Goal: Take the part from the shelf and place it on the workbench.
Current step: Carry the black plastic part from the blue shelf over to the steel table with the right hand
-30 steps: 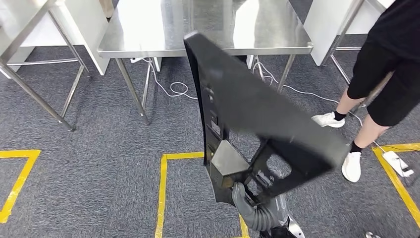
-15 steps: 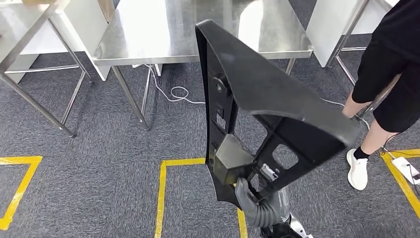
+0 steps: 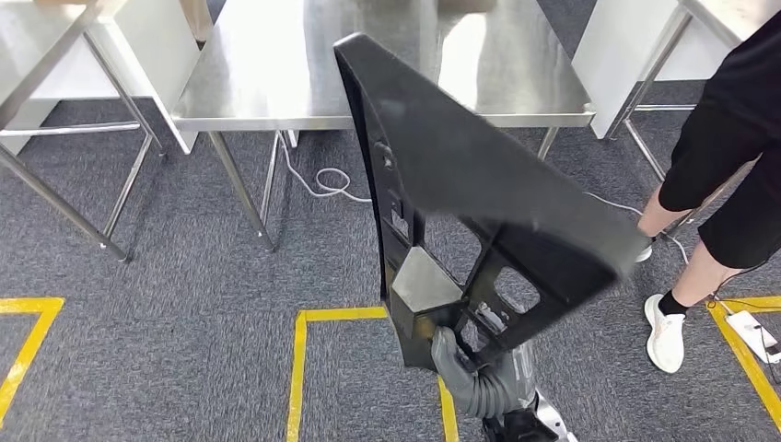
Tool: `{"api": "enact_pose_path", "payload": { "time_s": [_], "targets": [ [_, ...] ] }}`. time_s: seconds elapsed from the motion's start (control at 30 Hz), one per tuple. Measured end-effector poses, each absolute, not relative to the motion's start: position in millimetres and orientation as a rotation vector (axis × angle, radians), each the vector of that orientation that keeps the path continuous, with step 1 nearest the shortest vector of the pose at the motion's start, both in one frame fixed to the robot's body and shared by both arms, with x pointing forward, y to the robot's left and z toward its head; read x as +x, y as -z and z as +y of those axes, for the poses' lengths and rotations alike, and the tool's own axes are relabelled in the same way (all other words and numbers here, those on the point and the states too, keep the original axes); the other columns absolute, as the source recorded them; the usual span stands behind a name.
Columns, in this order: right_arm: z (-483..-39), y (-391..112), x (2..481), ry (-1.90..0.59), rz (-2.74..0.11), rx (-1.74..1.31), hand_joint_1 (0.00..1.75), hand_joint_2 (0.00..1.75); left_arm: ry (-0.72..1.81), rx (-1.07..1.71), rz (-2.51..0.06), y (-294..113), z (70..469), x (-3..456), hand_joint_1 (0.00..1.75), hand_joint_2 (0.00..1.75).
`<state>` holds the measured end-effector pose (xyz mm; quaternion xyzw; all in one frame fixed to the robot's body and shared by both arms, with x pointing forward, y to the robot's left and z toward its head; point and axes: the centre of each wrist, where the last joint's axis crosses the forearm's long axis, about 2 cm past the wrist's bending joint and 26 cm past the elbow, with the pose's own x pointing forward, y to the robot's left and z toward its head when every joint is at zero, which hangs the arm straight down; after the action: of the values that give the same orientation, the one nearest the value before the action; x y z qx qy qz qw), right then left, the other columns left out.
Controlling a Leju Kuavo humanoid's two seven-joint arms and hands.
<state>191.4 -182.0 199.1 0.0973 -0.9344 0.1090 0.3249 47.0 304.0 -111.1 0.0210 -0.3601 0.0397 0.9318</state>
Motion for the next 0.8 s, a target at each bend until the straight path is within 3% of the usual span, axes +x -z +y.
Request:
{"api": "enact_pose_path", "payload": {
  "time_s": [0.8],
  "targets": [
    [-178.3, -200.6, 193.9, -0.279, -2.436, 0.273, 1.75, 1.75, -0.093, 0.045, -0.728, 111.2, 300.0, 46.6, 0.00, 1.75]
  ]
}}
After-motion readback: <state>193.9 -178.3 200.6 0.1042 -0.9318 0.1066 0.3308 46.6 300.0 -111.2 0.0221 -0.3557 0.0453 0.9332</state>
